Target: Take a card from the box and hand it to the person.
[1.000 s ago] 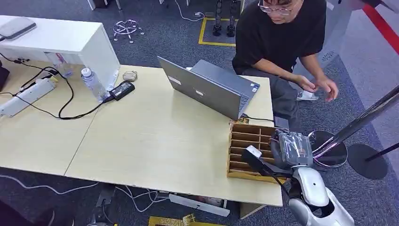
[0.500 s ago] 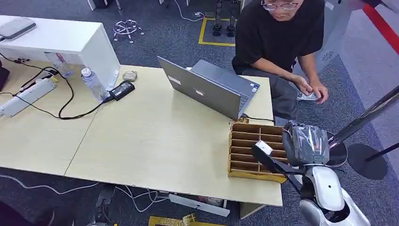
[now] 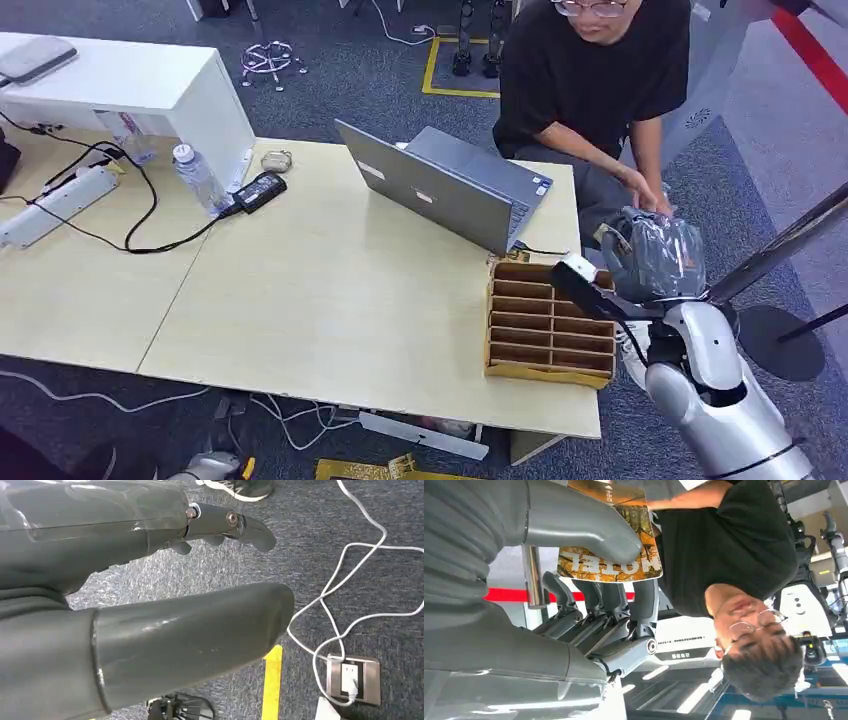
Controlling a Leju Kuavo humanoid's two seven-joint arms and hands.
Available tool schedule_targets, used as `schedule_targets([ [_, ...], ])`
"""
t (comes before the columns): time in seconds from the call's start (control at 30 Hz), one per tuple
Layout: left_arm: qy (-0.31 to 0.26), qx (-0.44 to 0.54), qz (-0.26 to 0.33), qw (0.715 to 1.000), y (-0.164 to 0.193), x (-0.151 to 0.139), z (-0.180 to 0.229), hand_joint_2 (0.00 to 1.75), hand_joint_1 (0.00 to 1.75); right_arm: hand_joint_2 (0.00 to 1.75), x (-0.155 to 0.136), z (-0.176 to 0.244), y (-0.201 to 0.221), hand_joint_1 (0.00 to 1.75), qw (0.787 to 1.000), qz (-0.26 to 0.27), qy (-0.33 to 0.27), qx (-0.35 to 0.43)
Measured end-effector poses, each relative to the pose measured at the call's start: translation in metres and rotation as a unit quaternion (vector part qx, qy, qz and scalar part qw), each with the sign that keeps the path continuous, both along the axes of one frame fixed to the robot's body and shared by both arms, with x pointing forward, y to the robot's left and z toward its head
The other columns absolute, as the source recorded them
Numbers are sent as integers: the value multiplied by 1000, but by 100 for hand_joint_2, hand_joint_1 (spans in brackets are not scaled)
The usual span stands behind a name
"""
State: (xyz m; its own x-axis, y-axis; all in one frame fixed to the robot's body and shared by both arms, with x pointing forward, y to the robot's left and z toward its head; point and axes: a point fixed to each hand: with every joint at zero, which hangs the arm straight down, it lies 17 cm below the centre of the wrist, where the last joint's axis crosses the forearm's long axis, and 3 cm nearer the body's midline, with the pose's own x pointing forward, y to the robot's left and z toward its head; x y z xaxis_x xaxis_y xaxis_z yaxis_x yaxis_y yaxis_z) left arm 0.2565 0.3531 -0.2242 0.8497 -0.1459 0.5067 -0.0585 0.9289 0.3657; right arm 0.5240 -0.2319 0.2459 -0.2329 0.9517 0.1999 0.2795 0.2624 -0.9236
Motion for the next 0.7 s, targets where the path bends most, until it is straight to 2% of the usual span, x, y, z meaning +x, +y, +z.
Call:
schedule_targets([
  [0.4, 11, -5, -12, 1000, -10, 4, 0, 0, 0, 175, 35, -4, -12, 145, 1000, -23, -6, 12],
  [0.7, 19, -9, -17, 1000, -14, 3, -2, 0, 0, 175, 46, -25, -22, 145, 999, -41, 16, 12],
])
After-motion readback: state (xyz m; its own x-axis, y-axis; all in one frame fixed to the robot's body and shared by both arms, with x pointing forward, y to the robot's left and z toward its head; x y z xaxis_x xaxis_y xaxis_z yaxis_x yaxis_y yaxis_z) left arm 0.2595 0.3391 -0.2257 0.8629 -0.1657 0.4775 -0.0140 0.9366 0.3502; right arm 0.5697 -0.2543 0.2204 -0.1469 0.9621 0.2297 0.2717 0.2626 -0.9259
